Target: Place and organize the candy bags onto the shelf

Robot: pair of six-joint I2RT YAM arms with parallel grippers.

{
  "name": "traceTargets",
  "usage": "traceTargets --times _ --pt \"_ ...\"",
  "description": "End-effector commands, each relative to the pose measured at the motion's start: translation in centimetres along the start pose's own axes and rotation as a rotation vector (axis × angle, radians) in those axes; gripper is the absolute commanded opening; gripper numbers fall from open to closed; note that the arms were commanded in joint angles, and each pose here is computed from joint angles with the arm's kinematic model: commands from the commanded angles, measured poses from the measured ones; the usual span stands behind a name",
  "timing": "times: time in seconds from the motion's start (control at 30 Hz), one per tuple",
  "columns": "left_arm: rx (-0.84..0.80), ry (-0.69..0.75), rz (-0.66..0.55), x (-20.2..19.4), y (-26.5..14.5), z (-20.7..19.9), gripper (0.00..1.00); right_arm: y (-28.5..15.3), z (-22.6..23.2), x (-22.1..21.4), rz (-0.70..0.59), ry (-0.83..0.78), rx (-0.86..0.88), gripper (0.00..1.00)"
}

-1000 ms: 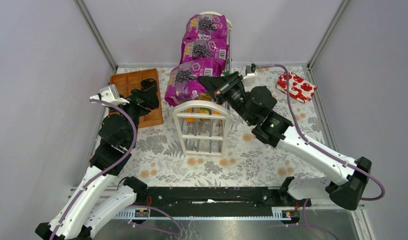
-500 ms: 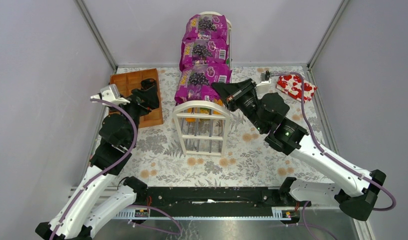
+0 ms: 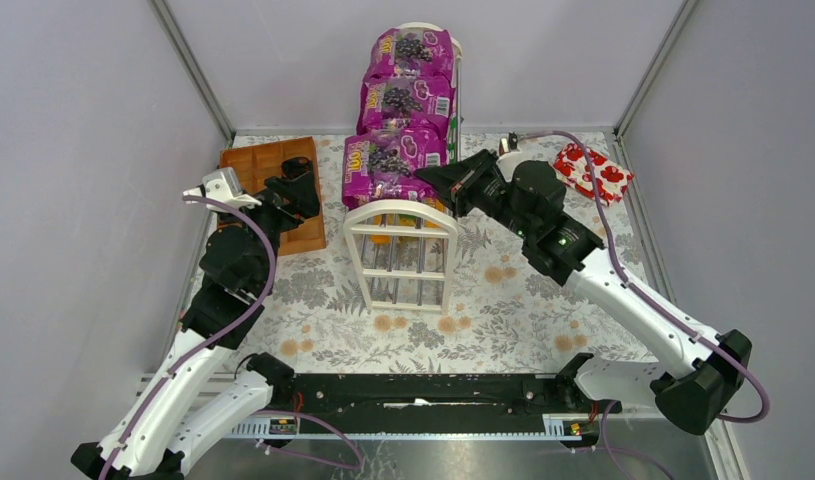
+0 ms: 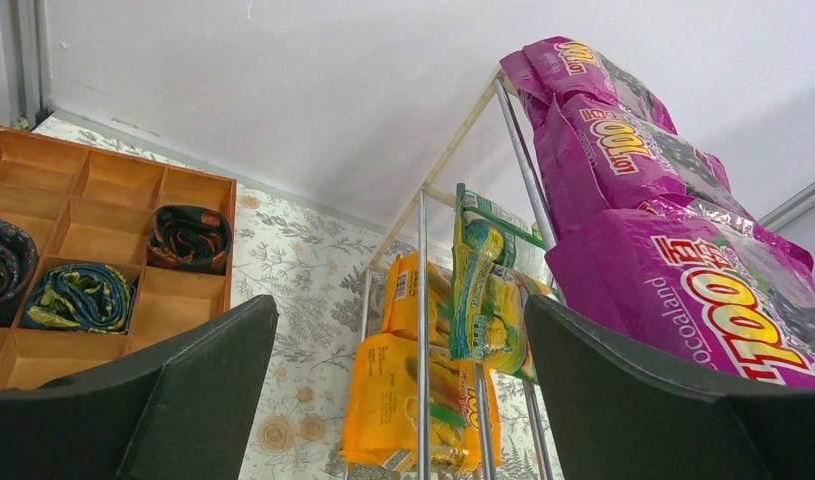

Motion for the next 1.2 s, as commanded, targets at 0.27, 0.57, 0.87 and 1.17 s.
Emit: traceTargets --times 0.27,0.57,0.87,1.17 --pt "-0.009 -0.011 -0.019 0.4 0.3 -0.3 0.99 -5.0 0.8 1.6 -0.132 -0.286 -0.073 0.6" --pt "-0.004 0.01 -0.011 0.0 0.6 -0.3 0.99 -15.9 -0.2 5.5 -0.334 -0.883 -0.257 1.0" --pt "0.029 0.015 -0.075 3.8 -0.2 0.0 0.99 -25.9 2.5 6.7 -0.491 -1.034 -0.289 1.0" --pt "-0.196 -0.038 -0.254 13.8 -4.0 -2.8 0.99 -31.1 6.5 6.5 -0.597 -1.109 -0.166 1.0"
Point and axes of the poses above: each gripper's point midway between its finger pads, its own y axis out along the fingers, its own z axis along the line the jaws close on, x = y × z, the point moved 5 cm from there along -y, back along the fingers, and after that the axes turned 12 degrees about y, right-handed, at the moved point
